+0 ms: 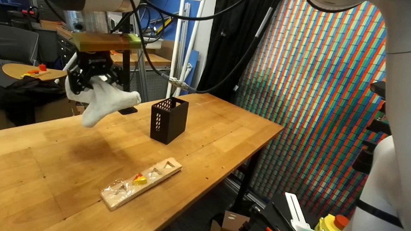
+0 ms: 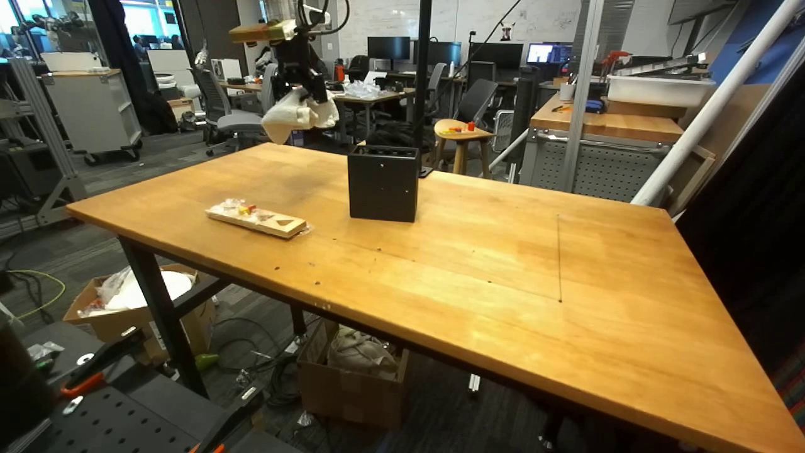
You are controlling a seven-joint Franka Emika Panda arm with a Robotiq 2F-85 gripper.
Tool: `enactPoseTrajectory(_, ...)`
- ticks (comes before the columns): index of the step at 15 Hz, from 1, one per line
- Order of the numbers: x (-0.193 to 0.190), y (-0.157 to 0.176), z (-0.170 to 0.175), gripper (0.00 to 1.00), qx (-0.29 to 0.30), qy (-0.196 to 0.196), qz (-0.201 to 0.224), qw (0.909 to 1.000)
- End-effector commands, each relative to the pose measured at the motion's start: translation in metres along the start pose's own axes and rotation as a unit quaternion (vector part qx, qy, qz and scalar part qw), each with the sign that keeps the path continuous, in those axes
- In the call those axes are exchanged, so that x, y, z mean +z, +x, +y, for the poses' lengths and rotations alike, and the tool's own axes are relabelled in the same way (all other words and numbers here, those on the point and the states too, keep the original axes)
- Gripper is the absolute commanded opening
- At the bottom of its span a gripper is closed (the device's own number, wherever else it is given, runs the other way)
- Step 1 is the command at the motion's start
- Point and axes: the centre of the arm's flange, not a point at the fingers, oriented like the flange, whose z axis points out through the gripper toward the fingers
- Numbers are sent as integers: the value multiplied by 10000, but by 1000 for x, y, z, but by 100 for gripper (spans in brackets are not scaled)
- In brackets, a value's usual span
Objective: Pick up the cloth and put it in the box
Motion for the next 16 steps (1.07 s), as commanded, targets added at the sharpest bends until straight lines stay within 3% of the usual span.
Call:
enactPoseTrajectory(1, -30, -4, 72, 2, -440, -207, 91, 9988)
enactPoseTrajectory(8, -33, -12, 196, 2, -1098, -283, 118, 9935)
enactPoseTrajectory(12, -8, -19, 232, 2, -1433, -173, 116, 9895)
enactPoseTrajectory(16, 26, -21, 243, 2, -1674, -17, 124, 9858)
